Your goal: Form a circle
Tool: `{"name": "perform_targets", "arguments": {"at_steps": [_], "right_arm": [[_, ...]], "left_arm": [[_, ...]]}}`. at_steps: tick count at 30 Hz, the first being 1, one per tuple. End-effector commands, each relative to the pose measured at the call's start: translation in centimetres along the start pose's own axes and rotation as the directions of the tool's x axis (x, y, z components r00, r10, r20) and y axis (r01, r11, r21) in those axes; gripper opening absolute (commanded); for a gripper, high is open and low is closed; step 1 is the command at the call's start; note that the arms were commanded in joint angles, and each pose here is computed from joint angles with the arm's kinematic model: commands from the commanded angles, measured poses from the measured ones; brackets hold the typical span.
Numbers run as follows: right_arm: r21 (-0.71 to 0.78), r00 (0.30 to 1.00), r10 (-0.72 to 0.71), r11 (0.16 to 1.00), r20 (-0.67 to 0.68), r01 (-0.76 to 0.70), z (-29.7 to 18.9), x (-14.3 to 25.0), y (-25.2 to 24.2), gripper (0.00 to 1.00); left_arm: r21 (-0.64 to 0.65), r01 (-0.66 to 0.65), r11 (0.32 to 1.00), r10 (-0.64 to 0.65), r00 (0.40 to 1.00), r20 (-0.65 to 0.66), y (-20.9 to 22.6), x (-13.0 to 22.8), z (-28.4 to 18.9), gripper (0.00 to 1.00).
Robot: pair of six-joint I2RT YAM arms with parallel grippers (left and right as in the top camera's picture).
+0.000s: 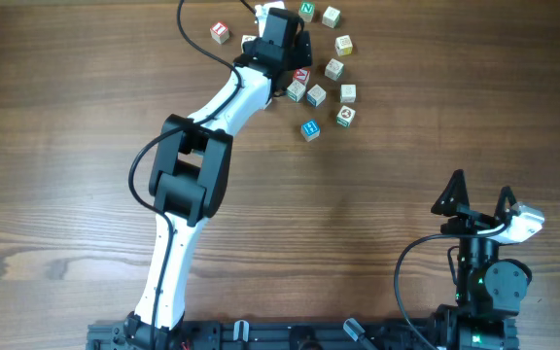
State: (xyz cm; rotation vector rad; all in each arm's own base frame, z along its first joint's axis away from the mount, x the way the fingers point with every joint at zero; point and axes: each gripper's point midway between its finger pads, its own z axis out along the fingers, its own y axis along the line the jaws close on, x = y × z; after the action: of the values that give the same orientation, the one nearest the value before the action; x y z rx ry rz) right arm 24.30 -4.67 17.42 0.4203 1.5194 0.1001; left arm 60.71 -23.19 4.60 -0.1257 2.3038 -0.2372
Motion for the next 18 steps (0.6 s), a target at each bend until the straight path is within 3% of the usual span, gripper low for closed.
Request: {"name": "perform_targets", "arguments": {"at_steps": [1,3,12,18], "right_arm": [[-0.009,1.000,-0.016,1.000,0.008,0.016,0.0,-0.2,0.1,1.00],[-0.009,1.000,-0.016,1.000,0.008,0.016,0.0,-0.2,0.1,1.00],[-0.009,1.000,-0.016,1.000,0.008,0.016,0.0,-0.2,0.1,1.00],[-0.009,1.000,-0.016,1.000,0.008,0.016,0.0,-0.2,0.1,1.00]], "left_arm": [[0.053,-0.013,0.998,0.016,0.998,-0.056,0.8,1.5,1.3,0.87],[0.105,-0.004,0.994,0.010,0.998,-0.064,0.2,1.3,1.3,0.83],[0.105,-0.142,0.984,0.152,0.984,-0.095,0.2,2.7,1.3,0.82],[0.085,-0.146,0.986,0.155,0.982,-0.110,0.7,3.2,1.5,0.78]]}}
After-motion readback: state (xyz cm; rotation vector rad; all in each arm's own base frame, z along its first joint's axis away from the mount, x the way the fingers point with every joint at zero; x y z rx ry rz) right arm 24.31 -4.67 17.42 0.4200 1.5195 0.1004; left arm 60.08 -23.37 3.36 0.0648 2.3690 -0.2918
